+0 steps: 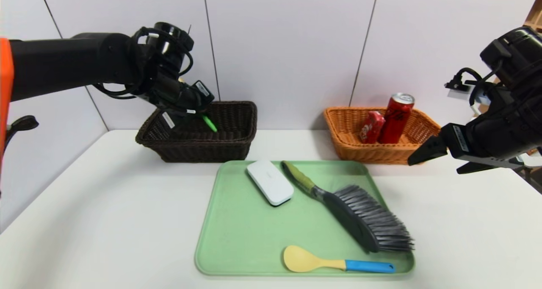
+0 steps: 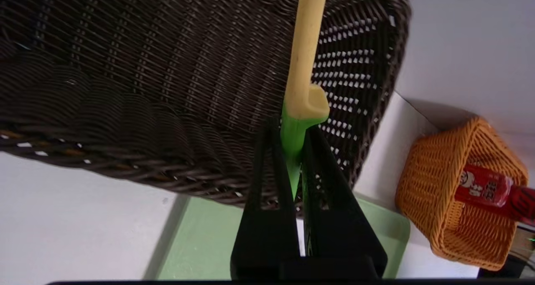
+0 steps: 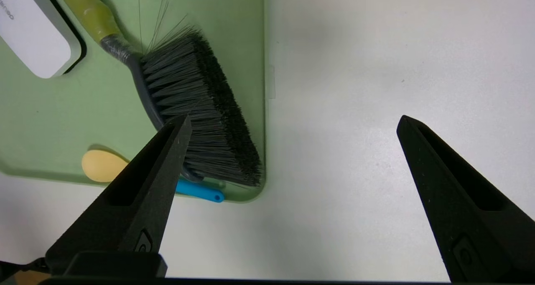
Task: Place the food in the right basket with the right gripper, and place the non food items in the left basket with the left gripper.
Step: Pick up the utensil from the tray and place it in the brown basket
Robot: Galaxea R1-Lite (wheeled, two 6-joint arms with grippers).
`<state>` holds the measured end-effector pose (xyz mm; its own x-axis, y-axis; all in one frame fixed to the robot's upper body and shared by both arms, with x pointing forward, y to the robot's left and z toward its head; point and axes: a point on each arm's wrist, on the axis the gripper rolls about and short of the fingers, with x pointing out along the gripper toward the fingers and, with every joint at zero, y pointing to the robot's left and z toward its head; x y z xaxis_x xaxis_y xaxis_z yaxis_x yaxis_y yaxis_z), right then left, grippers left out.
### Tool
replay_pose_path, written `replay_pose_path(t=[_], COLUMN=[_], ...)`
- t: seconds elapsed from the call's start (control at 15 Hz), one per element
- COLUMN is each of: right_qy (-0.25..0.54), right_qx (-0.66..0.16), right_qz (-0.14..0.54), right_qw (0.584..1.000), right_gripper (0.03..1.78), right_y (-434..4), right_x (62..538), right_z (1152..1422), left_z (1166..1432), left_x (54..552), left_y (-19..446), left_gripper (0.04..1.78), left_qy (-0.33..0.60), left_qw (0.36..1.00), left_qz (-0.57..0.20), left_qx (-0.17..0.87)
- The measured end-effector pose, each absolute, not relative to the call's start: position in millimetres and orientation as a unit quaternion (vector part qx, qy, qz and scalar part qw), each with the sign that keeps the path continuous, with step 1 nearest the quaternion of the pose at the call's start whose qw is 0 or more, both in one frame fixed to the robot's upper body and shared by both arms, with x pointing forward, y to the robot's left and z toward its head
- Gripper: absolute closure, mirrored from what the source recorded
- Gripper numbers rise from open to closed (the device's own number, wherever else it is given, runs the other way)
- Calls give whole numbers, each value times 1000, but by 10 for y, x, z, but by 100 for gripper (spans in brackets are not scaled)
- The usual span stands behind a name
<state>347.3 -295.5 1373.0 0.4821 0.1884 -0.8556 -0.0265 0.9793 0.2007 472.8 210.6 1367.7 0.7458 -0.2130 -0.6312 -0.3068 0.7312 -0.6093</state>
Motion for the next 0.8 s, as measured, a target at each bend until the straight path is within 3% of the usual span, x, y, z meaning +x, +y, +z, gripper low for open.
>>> replay_pose_path(t=[0.27,0.8], right_qy=[508,508], right_qx=[80,78], right_qz=[62,66], right_qw=[855,855], right_gripper=[11,11], right_y=[-2959,-2936], right_x=[3471,3451], right_z=[13712,13717], left_z=[13514,13542], left_x=[4871,4904], left_y=[2197,2263], left_gripper=[171,171], left_qy=[366,351], left_qw=[851,855], left_qz=[47,43], left_qx=[-373,-380])
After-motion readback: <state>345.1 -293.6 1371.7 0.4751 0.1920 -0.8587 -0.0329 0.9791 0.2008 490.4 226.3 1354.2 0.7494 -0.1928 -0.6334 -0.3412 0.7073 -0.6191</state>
